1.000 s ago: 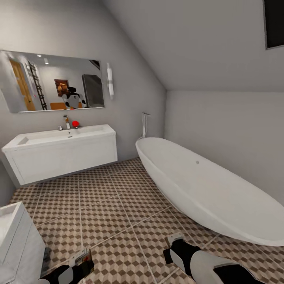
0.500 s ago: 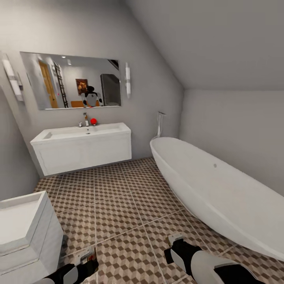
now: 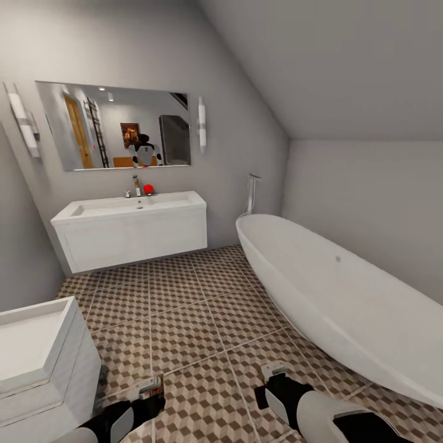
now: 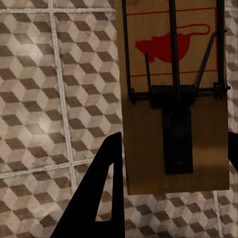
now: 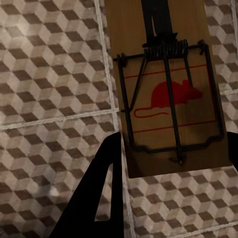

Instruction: Take the four mousetraps from the cabinet in the bathroom and place them on the bathroom floor. Make sure all four end up on the same floor surface, and ensure that at least two of them are either under or directly next to the same bathroom sink.

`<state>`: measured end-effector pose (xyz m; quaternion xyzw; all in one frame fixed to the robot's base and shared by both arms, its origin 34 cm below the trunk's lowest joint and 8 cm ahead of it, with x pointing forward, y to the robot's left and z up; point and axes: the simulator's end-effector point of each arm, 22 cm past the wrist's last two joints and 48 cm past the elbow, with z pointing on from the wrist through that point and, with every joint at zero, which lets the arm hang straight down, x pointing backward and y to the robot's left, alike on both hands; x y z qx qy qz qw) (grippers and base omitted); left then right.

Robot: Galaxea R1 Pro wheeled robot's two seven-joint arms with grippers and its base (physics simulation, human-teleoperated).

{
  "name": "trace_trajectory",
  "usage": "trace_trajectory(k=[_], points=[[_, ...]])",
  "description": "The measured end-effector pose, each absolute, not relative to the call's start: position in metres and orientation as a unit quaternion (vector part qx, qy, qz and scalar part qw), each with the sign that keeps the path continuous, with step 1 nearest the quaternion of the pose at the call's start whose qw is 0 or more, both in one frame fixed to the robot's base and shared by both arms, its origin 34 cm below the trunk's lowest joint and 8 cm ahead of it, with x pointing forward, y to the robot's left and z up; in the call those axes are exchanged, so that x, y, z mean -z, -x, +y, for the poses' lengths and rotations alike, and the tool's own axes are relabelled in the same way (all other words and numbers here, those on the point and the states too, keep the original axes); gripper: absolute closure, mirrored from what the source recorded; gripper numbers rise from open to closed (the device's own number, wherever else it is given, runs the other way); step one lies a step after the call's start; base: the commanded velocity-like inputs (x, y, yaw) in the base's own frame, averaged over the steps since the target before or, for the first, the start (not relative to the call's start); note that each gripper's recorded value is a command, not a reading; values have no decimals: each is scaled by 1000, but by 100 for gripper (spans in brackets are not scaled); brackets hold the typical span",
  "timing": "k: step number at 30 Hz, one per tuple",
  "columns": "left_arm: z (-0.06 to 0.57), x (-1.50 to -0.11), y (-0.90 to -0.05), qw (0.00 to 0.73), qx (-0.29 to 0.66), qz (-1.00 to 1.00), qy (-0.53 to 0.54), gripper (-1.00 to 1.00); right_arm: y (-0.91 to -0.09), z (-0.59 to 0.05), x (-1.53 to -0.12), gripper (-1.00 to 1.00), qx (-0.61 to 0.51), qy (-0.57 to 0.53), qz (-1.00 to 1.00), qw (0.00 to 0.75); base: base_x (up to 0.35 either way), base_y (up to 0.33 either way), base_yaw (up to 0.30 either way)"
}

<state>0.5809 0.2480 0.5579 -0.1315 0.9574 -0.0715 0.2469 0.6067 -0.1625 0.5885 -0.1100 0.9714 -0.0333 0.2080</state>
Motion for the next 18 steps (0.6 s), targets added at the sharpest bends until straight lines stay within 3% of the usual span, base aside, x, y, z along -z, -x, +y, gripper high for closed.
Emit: trace_trajectory(k=[6, 18], points=[[239, -558, -580, 244, 76, 958, 129, 100, -607, -165, -589, 100, 35, 109, 971, 209, 179, 0, 0], [235, -557, -579, 240, 81, 958, 131, 100, -607, -168, -588, 100, 35, 107, 972, 208, 311, 0, 0]])
